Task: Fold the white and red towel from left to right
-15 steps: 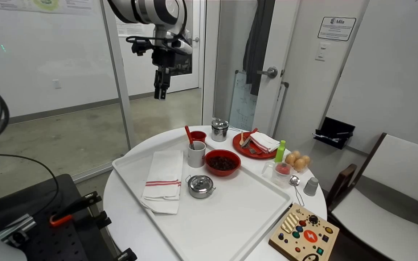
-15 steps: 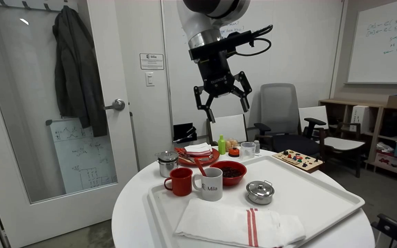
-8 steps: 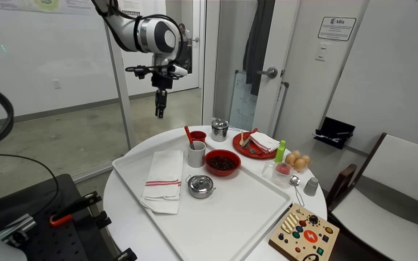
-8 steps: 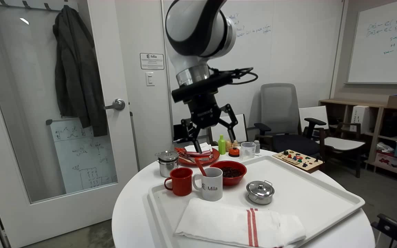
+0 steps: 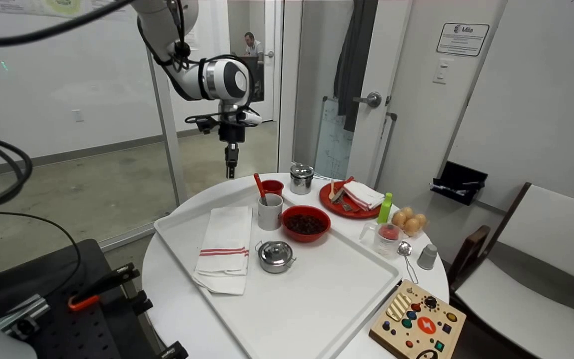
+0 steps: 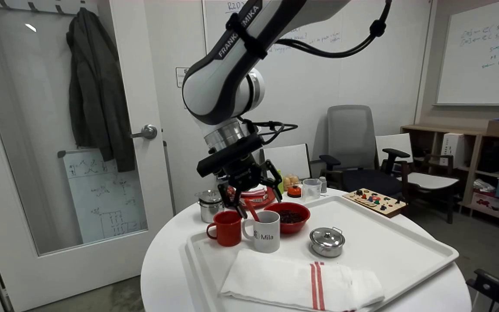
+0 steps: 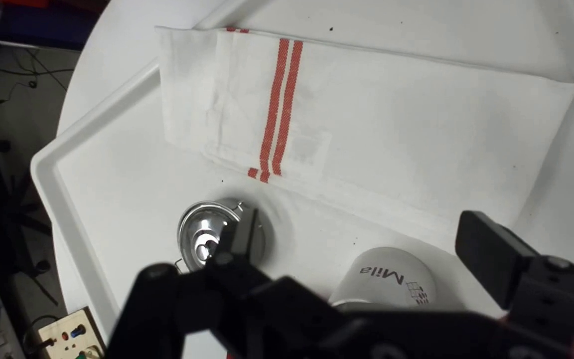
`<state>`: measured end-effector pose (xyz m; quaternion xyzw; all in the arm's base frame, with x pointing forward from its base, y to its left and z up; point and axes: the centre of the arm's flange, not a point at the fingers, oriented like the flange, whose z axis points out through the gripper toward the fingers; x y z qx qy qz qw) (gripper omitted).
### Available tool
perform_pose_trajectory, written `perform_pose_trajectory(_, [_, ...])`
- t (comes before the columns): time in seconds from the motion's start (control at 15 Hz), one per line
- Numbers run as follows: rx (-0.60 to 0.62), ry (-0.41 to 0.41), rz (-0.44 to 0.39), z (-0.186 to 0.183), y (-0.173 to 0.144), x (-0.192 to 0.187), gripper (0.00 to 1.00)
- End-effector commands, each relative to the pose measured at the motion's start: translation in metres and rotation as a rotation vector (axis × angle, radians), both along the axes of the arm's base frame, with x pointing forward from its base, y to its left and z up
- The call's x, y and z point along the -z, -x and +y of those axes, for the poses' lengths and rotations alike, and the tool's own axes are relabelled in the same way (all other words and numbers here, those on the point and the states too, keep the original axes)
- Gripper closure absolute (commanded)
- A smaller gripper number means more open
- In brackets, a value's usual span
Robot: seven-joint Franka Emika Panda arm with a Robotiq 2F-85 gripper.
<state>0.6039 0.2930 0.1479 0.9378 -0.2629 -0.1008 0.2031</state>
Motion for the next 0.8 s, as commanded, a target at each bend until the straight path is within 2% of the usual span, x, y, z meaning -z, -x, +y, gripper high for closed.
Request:
perform_pose_trajectory(0.0, [-0.002,0.003,0.001,0.002,-0.001,0.002,0.00])
perform_pose_trajectory(0.2, [-0.013,0.007,0.008,0.004,-0.002,0.006,0.00])
perform_pose_trajectory(0.27, [-0.023,0.003,0.015,0.008,-0.005,0.014,0.00])
perform_pose_trajectory(0.4, [-0.037,0.048,-0.004,0.017,-0.010,0.032,0.00])
perform_pose_trajectory(0.73, [-0.083,0.064,-0.045,0.037,-0.021,0.070,0.00])
